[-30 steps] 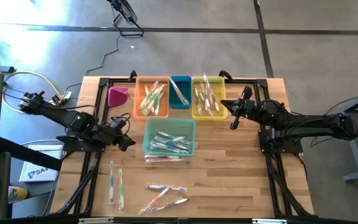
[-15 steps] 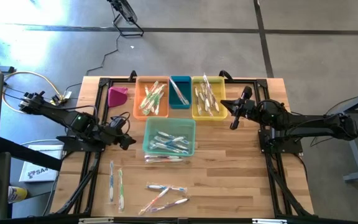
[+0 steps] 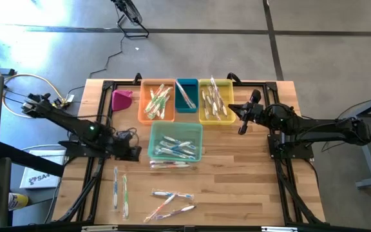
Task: Pick & Place Toothbrushes
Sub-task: Put the blue toothbrush into the green bin
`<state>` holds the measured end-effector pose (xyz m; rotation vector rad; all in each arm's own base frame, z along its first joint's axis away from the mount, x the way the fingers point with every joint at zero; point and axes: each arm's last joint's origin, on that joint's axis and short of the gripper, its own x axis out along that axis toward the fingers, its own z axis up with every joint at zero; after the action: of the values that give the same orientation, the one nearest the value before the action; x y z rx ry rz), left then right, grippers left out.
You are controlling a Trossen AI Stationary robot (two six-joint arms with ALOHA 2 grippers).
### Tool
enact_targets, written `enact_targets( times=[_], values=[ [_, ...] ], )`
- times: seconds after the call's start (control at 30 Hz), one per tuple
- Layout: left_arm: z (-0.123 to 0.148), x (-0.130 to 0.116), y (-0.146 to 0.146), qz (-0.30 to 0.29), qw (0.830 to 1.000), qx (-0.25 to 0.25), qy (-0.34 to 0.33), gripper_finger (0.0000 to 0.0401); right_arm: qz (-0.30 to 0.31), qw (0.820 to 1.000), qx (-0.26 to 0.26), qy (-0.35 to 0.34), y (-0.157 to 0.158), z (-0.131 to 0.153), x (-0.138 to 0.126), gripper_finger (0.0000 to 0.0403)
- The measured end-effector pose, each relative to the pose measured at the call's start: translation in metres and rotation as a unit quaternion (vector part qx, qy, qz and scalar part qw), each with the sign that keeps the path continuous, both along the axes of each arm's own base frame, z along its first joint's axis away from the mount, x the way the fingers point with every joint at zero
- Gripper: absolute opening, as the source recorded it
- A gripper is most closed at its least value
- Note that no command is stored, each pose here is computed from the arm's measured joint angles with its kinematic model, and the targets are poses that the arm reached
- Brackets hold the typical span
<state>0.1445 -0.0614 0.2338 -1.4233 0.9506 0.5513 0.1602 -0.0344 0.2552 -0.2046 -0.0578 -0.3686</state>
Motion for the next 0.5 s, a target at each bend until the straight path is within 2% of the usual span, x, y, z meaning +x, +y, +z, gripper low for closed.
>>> enact_targets(
  times=[0.23, 0.37, 0.5],
  values=[
    [-0.017, 0.001, -0.028, -0.026, 0.994, -0.045, 0.093, 0.0168, 0.000, 1.000, -0.001, 0.012, 0.000, -0.002, 0.000, 0.0002],
    [-0.018, -0.010, -0.040, -0.032, 0.988, -0.071, 0.133, 0.0168, 0.000, 1.000, -0.001, 0.014, 0.000, -0.003, 0.000, 0.0002],
    [-0.022, -0.028, -0.047, -0.021, 0.979, -0.060, 0.196, 0.0168, 0.000, 1.000, 0.001, 0.013, 0.000, -0.002, 0.000, 0.0002]
  ],
)
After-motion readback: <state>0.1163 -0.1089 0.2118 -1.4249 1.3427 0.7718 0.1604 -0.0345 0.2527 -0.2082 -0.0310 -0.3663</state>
